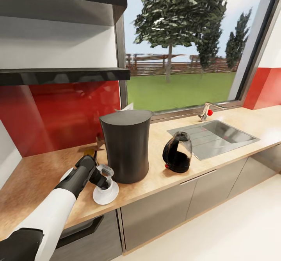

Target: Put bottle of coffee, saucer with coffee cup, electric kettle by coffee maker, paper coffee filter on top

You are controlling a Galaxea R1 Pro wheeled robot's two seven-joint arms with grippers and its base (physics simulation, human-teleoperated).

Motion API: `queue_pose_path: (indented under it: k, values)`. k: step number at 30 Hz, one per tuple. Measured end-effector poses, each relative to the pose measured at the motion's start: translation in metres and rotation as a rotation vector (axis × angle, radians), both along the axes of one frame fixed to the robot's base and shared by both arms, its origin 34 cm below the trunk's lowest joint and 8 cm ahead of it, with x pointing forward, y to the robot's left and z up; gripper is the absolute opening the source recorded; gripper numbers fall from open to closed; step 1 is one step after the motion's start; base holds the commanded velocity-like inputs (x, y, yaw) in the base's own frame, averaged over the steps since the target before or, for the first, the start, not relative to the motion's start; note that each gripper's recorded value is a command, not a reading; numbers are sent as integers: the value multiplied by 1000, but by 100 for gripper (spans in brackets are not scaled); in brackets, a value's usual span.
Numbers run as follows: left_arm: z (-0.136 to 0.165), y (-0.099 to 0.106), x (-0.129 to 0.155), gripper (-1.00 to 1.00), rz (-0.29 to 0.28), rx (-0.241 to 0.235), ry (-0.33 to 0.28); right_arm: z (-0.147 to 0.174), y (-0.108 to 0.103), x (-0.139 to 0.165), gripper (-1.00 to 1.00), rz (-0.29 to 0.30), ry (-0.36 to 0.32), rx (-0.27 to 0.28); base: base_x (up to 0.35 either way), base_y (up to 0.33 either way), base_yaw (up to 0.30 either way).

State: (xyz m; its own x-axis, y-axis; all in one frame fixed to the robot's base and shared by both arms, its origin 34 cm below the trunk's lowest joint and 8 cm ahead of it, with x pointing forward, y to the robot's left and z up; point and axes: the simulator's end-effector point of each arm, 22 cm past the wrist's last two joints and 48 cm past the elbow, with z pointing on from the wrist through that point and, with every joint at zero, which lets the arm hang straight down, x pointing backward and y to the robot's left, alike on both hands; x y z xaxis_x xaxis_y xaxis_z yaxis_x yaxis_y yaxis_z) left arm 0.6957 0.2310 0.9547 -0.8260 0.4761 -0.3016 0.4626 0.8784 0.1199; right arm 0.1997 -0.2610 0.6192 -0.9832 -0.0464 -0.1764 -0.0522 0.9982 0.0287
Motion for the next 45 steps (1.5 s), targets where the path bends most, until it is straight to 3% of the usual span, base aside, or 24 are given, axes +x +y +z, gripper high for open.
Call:
queue_pose_path:
  k: [5,11,23,31,34,39,45]
  values:
    - [7,4,4,100,10,-3,-10,0,0,0,100,0,0,-1,0,0,0]
    - [31,-9,15,100,-15,-64,-15,0,0,0,100,0,0,-1,0,0,0]
    - [47,-7,25,100,-17,-64,-40,0,0,0,100,-1,0,0,0,0,0]
    - [68,41,40,100,35,-27,-83,0,1,1,100,-1,-3,2,-15,0,0]
    - [79,47,45,100,45,-32,-118,0,2,2,100,-2,-4,3,-188,18,0]
    - [86,56,49,100,85,-78,-146,0,2,3,100,-3,-6,4,-314,120,0]
    - [122,57,62,100,82,-81,-246,0,2,3,100,-3,-8,4,-319,177,1]
